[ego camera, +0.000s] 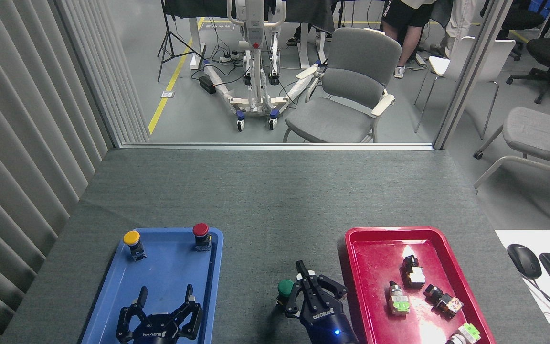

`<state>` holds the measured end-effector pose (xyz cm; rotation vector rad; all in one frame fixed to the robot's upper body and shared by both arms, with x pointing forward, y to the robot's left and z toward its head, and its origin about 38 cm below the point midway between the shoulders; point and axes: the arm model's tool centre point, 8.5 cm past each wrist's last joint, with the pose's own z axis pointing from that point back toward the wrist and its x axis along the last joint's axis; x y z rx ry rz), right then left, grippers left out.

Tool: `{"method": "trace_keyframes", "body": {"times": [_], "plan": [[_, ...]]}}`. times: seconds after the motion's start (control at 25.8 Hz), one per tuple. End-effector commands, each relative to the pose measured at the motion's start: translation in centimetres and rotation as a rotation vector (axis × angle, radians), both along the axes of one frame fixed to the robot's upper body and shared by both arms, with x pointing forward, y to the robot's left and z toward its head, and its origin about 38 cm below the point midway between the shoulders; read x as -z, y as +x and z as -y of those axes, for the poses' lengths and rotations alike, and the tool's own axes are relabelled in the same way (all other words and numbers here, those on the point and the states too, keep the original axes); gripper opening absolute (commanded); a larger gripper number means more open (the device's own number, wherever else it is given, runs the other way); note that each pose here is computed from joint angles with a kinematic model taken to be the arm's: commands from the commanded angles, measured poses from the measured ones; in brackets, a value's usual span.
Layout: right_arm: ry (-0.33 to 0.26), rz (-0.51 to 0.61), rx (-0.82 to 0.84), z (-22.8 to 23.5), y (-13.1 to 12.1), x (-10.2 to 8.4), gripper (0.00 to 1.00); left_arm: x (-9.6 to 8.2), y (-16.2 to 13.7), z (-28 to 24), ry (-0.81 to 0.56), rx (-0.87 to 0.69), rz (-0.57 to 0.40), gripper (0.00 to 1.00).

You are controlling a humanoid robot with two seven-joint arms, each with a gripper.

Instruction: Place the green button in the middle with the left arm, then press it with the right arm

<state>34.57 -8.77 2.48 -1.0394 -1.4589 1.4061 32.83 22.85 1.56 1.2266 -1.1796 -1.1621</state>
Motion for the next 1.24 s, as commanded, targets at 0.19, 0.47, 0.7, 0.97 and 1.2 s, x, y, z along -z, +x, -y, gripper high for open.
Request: {"method": "trace_keyframes", "body": {"times": [0.19,0.47,0.7,0.97,1.2], "plan": [[-0.008,0.002,0.245,9.2,-2.9,0.0,1.0,1.0,-0.2,-0.1,0.004,-0.003,-0.029,0.99],[0.012,-0.053,0.333,12.6,-5.0,1.4,1.0,0.9,-0.2,-0.1,0.001,-0.003,-0.029,0.99],[0.002,-0.052,0.338,13.2,-5.1,1.4,1.0,0.4,-0.4,0.6,-0.009,0.051,-0.015,0.99],[-0.005,-0.049,0.333,13.4,-5.1,1.3,1.0,-0.1,-0.3,1.1,-0.019,0.082,-0.002,0.99],[-0.005,-0.049,0.333,13.3,-5.2,1.4,1.0,-1.5,-0.3,1.2,-0.021,0.085,0.04,0.99]]}}
